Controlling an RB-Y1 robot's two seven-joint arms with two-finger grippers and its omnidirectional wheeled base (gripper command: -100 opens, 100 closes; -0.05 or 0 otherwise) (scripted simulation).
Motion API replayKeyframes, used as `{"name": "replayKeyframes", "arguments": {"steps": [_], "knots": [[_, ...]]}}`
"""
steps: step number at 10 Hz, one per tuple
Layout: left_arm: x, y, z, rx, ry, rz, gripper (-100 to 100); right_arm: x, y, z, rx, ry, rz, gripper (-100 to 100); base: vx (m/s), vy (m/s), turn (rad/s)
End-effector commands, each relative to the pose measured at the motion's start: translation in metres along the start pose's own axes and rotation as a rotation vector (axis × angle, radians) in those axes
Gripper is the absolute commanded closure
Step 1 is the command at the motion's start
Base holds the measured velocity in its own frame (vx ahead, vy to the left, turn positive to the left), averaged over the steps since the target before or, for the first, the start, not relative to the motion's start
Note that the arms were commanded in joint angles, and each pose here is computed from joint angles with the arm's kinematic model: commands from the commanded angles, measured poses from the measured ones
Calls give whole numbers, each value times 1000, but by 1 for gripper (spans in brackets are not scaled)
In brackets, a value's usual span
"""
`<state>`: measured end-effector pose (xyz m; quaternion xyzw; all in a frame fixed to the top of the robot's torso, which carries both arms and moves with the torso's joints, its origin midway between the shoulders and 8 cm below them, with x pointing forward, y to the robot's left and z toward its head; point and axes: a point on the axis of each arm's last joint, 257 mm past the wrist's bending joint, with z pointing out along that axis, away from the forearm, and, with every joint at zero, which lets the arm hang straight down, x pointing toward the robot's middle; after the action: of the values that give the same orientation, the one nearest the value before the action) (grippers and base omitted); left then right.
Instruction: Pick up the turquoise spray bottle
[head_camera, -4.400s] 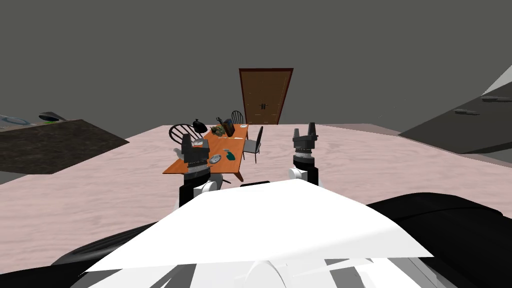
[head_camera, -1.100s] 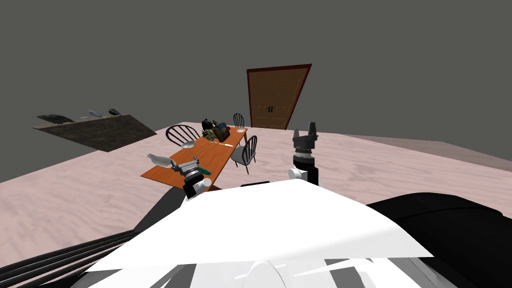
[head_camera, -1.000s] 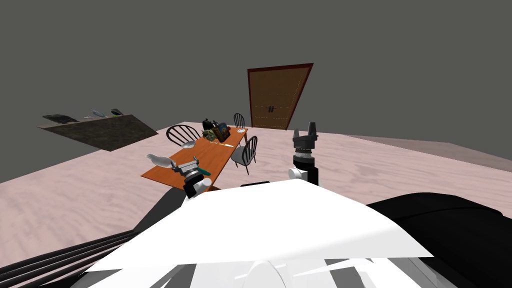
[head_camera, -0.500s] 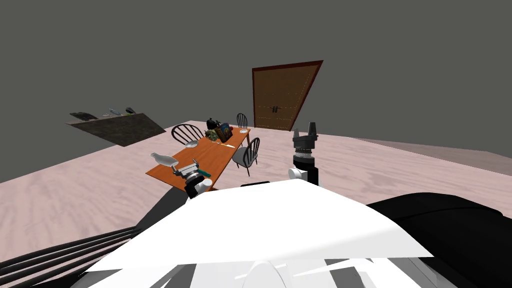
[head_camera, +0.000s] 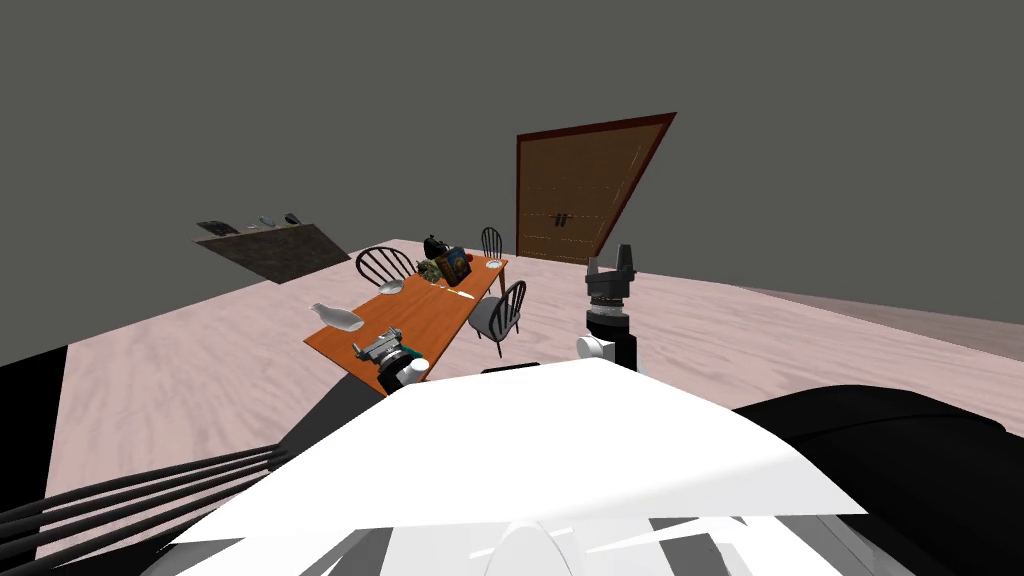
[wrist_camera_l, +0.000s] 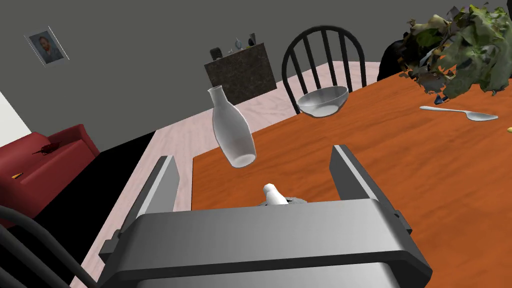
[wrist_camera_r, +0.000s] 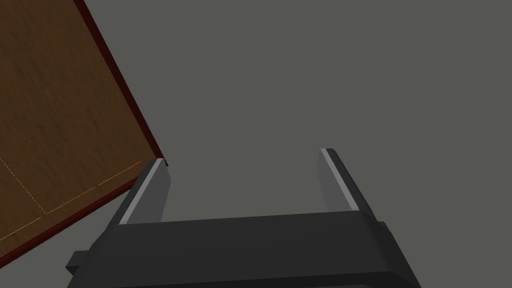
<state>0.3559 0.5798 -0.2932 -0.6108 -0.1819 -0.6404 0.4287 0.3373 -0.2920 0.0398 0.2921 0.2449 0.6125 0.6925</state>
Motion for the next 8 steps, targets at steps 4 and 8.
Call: {"name": "replayKeyframes", "arguments": {"steps": [4,8], "knots": [[-72,11,-46,58,-211,-179,-100,0,0,0,0,0,0,0,135,-6,172],[-95,28,-75,75,-293,-245,-100,0,0,0,0,0,0,0,54,-8,65]]}}
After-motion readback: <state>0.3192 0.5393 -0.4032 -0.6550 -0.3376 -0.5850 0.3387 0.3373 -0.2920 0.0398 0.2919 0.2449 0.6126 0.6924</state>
